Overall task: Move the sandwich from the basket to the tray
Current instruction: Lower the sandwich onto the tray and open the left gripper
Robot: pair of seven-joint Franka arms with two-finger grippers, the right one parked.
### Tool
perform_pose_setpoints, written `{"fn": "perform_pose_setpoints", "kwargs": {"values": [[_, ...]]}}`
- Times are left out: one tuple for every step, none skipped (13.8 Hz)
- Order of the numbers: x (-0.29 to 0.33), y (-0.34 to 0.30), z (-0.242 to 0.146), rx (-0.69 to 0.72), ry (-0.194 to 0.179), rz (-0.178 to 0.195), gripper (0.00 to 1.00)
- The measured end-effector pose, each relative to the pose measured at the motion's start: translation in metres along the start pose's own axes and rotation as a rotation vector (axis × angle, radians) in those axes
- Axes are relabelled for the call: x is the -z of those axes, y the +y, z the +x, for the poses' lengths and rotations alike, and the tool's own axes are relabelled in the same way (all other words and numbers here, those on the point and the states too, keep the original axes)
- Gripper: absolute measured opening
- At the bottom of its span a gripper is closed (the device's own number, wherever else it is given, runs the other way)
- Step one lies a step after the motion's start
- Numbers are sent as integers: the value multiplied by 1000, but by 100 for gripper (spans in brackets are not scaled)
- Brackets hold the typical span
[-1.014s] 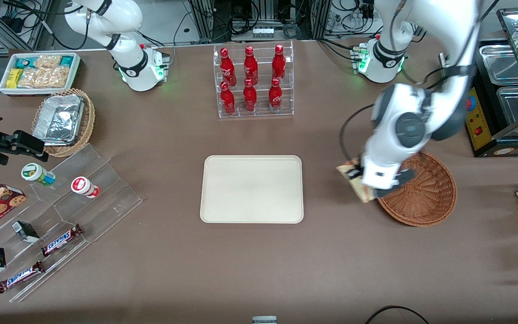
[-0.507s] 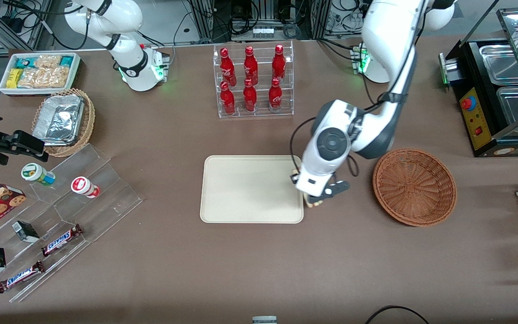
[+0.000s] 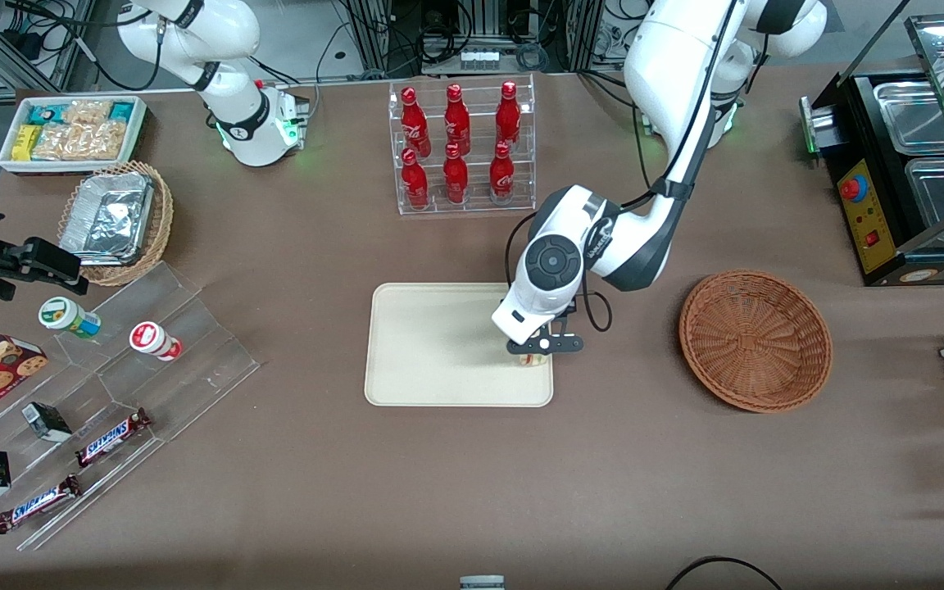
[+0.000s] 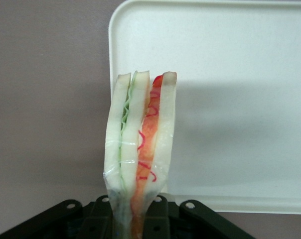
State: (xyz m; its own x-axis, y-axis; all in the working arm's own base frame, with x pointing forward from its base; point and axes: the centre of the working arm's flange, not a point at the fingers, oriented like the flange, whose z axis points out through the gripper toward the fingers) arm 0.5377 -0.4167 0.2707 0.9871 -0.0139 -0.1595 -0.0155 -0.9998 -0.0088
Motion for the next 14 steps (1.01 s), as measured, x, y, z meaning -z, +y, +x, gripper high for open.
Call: {"fn": "perform_pose_setpoints", "kwargs": {"values": [[-5,3,0,-21,3,-3,20],[-11,7,0,-34,10,-9,20],[-15,9,0,-38,13,-11,20],[-20,10,1,-39,11,-9,21],[-26,10,1,-38,7,-5,21],[-30,9,2,-37,2,-1,21],[-35,8,2,-36,-3,3,21],[-41,8,4,-34,-5,6,22],[-45,8,6,-33,3,2,22],[-48,9,8,-31,13,-4,23],[-51,10,9,-29,17,-6,24],[-51,10,10,-29,18,-7,24],[-51,10,11,-26,20,-8,26],[-50,11,11,-22,22,-9,27]]}}
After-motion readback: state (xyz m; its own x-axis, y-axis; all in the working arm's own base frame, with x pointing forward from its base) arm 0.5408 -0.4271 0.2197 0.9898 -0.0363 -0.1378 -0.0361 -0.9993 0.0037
